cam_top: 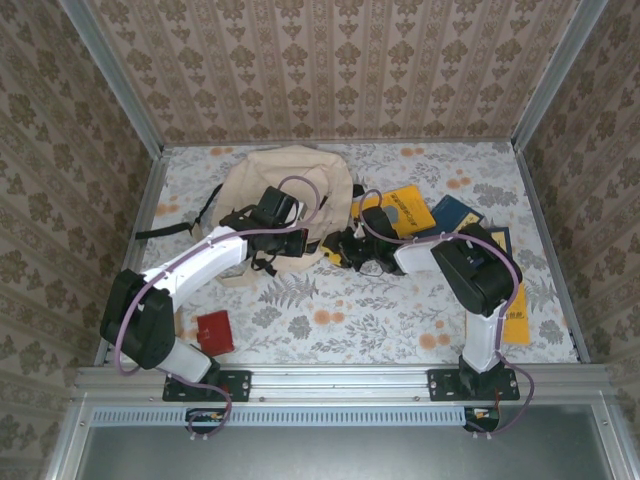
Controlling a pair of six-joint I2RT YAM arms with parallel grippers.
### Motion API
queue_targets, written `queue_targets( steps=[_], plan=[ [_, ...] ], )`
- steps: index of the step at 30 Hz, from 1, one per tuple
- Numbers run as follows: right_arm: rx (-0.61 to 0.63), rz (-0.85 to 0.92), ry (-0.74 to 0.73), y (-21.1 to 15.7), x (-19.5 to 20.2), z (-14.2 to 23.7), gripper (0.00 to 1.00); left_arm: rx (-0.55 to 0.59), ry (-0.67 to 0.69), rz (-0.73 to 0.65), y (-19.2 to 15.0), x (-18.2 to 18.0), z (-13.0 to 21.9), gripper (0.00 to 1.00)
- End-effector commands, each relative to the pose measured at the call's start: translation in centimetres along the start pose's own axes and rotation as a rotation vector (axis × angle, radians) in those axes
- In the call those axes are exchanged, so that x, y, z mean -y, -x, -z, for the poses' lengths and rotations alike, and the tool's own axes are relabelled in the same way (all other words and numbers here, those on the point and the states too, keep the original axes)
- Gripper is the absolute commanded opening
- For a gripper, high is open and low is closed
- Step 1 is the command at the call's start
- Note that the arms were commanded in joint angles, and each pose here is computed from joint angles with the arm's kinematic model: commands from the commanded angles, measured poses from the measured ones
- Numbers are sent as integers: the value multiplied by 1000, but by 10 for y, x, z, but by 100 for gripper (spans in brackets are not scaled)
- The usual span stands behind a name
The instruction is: Pack books, pencil case, and school supplies into a backpack
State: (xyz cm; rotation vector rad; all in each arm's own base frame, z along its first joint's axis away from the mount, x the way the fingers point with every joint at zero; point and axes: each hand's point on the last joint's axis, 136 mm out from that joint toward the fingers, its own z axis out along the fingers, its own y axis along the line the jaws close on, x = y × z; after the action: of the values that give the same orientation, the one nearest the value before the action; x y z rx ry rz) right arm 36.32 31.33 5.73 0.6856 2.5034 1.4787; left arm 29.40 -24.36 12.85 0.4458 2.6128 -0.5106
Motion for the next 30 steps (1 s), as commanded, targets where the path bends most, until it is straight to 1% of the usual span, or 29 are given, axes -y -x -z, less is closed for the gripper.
queue_targets(
  steps=[1,3,5,10,15,17,19,20,23,24,25,27,30],
  plan=[
    [42,33,49,15,-18,-4,20,6,-11,-22,6,6,4,0],
    [75,57,25,25,-15,-2,7,5,14,-13,6,1,5,0],
    [111,87,-6,35,-12,4,0,5,53,2,5,-8,7,0],
    [215,139,-84,65,-1,29,0,-8,173,74,-11,-46,18,0],
    [286,142,-163,90,13,52,0,-18,293,195,-34,-98,31,0],
    [277,146,-159,92,11,53,0,-3,276,216,-35,-104,36,0],
    [231,142,-126,81,4,48,0,18,202,193,-28,-93,36,0],
    [202,136,-106,70,0,44,4,25,152,173,-24,-82,36,0],
    [121,94,-72,37,-6,34,50,41,76,113,-15,-58,33,0],
    [93,80,-68,25,-7,30,58,39,68,100,-13,-53,31,0],
    [69,73,-66,15,-8,26,62,35,67,94,-11,-52,30,0],
    [17,58,-71,-6,-7,14,66,31,69,90,-7,-50,27,0],
    [-7,18,-74,-17,-2,1,64,29,68,85,-5,-48,26,0]
  ],
)
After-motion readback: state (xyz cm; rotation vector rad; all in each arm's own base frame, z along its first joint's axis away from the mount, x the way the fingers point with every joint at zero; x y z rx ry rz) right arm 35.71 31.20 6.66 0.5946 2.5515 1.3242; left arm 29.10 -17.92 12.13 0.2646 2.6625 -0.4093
